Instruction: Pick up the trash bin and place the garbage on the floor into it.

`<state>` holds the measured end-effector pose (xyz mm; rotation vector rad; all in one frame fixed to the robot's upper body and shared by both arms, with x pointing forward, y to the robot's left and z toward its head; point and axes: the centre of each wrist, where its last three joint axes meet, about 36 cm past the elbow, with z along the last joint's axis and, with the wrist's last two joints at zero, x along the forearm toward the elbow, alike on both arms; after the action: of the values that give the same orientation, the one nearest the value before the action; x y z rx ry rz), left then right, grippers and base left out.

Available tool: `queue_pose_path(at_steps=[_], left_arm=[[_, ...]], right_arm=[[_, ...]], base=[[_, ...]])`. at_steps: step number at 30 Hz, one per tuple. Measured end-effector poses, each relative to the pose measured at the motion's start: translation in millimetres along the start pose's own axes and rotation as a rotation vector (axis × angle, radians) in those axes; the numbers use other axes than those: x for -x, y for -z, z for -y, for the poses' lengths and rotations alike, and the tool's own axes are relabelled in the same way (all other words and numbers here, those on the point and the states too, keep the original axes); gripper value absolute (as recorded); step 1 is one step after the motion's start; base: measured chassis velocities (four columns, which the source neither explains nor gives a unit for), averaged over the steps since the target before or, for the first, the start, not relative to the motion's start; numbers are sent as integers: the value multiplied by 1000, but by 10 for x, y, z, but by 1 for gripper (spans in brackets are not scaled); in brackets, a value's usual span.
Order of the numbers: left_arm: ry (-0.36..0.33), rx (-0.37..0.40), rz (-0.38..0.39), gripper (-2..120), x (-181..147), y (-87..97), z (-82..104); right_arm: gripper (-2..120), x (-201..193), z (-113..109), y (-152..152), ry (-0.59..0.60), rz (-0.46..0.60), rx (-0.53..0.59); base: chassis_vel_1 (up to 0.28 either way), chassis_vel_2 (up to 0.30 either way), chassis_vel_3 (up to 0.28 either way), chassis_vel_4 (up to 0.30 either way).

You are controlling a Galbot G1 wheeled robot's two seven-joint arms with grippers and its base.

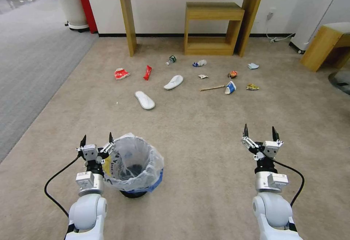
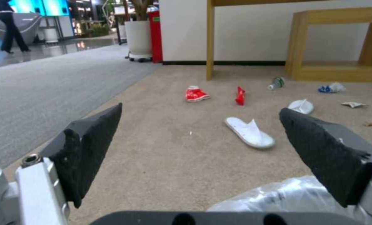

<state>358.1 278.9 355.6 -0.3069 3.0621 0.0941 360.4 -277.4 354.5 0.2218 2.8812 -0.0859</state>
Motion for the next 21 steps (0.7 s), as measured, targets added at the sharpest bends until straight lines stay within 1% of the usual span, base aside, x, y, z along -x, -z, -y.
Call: queue_pose_path(at_steps=[21], left_arm=[[-4, -2, -2, 100, 8, -21, 22]], right_arm=[[100, 5, 27, -10, -7, -5, -4]], base=[[0, 0, 0, 0]])
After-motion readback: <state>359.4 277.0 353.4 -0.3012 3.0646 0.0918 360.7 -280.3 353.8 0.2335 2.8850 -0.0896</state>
